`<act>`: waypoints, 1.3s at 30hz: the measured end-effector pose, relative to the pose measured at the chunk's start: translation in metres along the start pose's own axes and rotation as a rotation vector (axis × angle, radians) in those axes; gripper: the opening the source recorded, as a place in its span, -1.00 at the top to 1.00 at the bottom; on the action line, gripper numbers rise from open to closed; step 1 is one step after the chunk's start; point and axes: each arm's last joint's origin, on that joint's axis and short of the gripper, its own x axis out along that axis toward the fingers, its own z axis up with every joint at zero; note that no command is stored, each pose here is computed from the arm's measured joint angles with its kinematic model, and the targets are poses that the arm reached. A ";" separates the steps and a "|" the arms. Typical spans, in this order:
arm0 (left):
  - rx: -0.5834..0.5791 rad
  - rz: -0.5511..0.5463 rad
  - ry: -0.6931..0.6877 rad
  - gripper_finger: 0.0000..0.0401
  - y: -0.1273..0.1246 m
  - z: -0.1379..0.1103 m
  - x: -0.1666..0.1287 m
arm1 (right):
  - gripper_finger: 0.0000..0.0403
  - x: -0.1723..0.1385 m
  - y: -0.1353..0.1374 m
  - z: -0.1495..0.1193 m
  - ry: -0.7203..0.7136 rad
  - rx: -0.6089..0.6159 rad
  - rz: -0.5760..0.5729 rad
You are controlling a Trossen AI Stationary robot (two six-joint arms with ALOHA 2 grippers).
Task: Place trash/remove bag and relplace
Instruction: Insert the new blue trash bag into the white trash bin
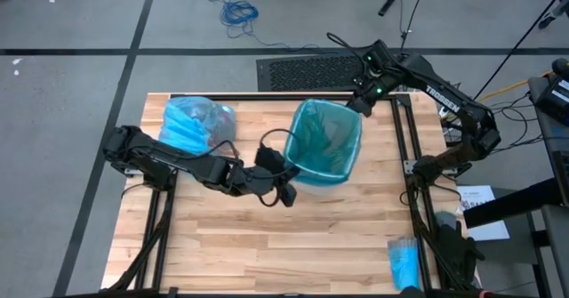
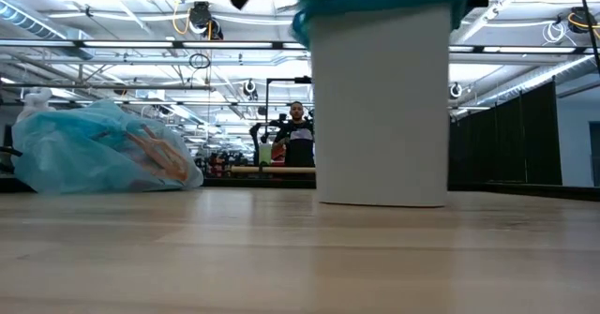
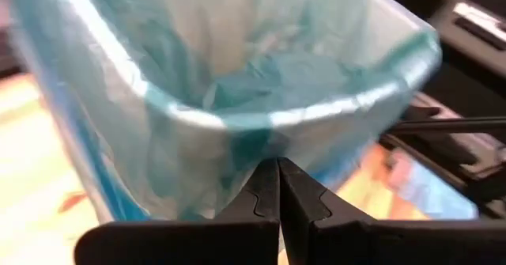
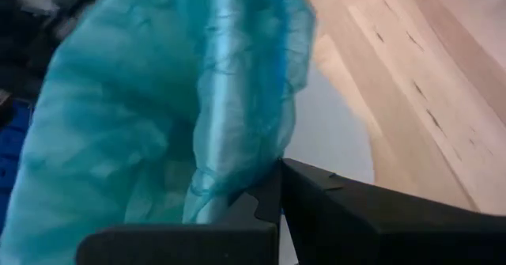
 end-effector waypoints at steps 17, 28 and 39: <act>0.067 0.235 0.031 1.00 0.040 0.017 -0.006 | 1.00 0.020 0.010 -0.050 0.079 0.117 0.044; 0.118 0.341 0.034 1.00 0.068 0.034 -0.002 | 1.00 0.038 0.038 -0.082 -0.015 0.126 0.148; 0.080 0.292 0.123 1.00 0.075 0.038 -0.030 | 1.00 0.042 0.051 -0.084 -0.096 0.096 -0.034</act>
